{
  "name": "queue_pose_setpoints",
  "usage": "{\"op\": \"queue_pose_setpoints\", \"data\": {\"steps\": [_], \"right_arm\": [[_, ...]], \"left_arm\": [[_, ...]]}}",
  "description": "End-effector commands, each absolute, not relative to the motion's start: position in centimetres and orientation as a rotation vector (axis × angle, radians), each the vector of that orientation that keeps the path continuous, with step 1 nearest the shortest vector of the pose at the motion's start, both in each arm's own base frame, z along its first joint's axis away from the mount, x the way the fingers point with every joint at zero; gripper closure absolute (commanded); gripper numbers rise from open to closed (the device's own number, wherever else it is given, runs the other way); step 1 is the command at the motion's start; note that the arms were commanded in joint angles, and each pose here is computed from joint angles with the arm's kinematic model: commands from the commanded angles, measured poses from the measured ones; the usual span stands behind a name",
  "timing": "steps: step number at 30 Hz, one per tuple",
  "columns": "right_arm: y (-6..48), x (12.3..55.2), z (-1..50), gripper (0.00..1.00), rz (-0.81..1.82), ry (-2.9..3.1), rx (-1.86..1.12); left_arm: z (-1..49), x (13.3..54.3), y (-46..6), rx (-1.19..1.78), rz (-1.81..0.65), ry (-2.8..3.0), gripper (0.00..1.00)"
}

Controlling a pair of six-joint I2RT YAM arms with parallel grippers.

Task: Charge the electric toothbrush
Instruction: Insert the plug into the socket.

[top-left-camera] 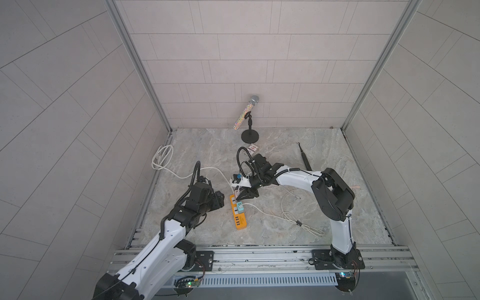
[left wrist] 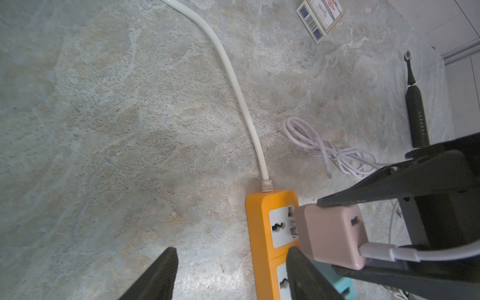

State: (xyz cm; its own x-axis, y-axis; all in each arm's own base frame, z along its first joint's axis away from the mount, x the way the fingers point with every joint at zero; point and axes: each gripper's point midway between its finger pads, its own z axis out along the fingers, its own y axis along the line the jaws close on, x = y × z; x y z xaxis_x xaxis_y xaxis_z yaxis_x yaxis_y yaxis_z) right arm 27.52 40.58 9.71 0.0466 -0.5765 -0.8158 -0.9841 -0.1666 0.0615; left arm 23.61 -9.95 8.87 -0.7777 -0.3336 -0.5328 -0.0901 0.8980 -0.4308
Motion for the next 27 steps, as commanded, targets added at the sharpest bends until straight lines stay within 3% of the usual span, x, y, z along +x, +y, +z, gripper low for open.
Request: {"op": "queue_pose_setpoints", "data": {"steps": [1, 27], "right_arm": [[40.5, 27.6, 7.9, 0.76, 0.944, 1.557, -1.838], [37.9, 25.5, 4.9, 0.79, 0.805, 1.697, -1.964]], "left_arm": [[9.9, 24.1, -9.6, -0.304, -0.498, 2.404, 0.29], [10.1, 24.4, -10.1, -0.300, -0.532, 2.388, 0.28]]}}
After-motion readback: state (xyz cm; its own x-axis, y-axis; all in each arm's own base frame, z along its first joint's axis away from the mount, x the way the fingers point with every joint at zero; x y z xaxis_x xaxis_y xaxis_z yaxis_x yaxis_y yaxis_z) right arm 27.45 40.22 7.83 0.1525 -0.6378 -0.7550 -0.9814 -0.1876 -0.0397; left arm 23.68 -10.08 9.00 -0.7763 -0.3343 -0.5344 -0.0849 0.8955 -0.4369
